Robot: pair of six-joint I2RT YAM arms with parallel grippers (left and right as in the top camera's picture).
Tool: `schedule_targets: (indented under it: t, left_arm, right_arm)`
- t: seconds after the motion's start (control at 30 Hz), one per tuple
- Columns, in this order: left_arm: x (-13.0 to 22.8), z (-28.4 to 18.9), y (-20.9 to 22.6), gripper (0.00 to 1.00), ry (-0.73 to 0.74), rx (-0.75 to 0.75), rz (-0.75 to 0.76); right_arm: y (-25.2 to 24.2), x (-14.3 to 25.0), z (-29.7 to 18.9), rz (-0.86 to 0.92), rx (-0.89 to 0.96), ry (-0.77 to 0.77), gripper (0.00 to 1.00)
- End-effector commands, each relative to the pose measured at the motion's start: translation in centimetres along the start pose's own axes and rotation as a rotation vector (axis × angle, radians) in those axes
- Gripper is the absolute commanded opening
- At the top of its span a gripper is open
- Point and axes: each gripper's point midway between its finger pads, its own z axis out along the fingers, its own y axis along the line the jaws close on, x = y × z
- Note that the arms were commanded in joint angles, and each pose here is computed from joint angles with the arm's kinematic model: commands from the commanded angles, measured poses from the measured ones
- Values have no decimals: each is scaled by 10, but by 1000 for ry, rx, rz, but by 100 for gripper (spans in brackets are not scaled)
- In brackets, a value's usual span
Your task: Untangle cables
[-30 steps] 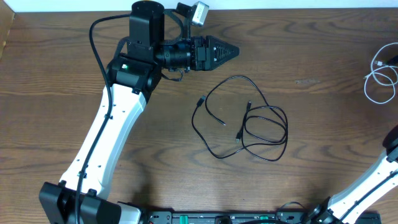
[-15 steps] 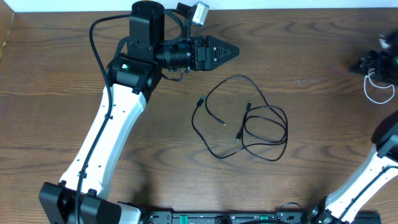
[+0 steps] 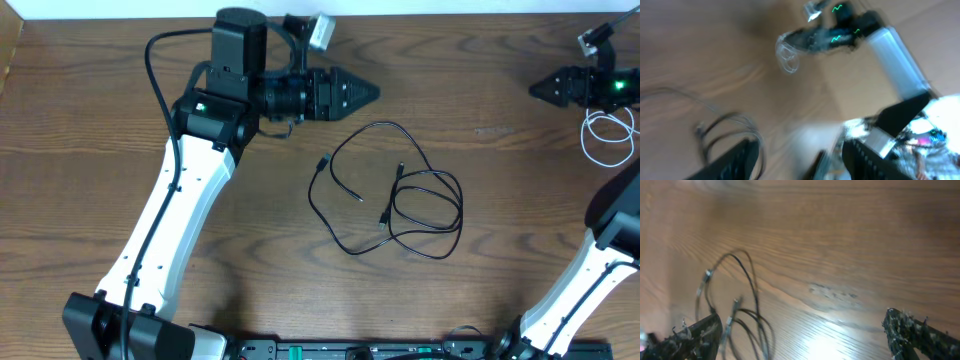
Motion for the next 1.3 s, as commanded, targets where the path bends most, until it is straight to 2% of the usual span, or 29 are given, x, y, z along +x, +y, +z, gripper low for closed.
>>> schedule_targets:
  t: [0.0,0.1,0.27,0.47,0.6,0.7,0.8,1.17,1.2,1.23,1.27]
  left_arm:
    - [9,-3,46,59,10,-227,71]
    - [28,-5,67,59,82,-311,67]
    - [58,4,87,59,204,-342,-12]
    - [117,34,64,59,469,-183,272]
    - [151,58,64,59,601,-157,351]
    - [176,77,64,60,689,-131,378]
    - [205,94,84,60,806,-207,409]
    - [261,124,112,59,987,-196,363]
    - [264,126,115,46,993,-196,359]
    - [264,127,115,40,992,-196,360]
    - [263,128,116,27,989,-196,362]
  right_arm:
    - [17,-15,2,171,-48,-36,99]
    - [17,-16,2,294,-50,-37,99]
    - [19,-16,4,352,-53,-31,99]
    - [22,-11,6,338,-55,-9,99]
    - [23,-8,10,333,-35,12,99]
    - [20,-5,13,327,4,33,99]
    - [19,-2,17,319,31,52,99]
    - [20,-2,17,319,30,53,99]
    - [20,-2,17,320,30,53,99]
    - [20,-2,17,320,30,54,99]
    - [20,-2,17,320,30,54,99]
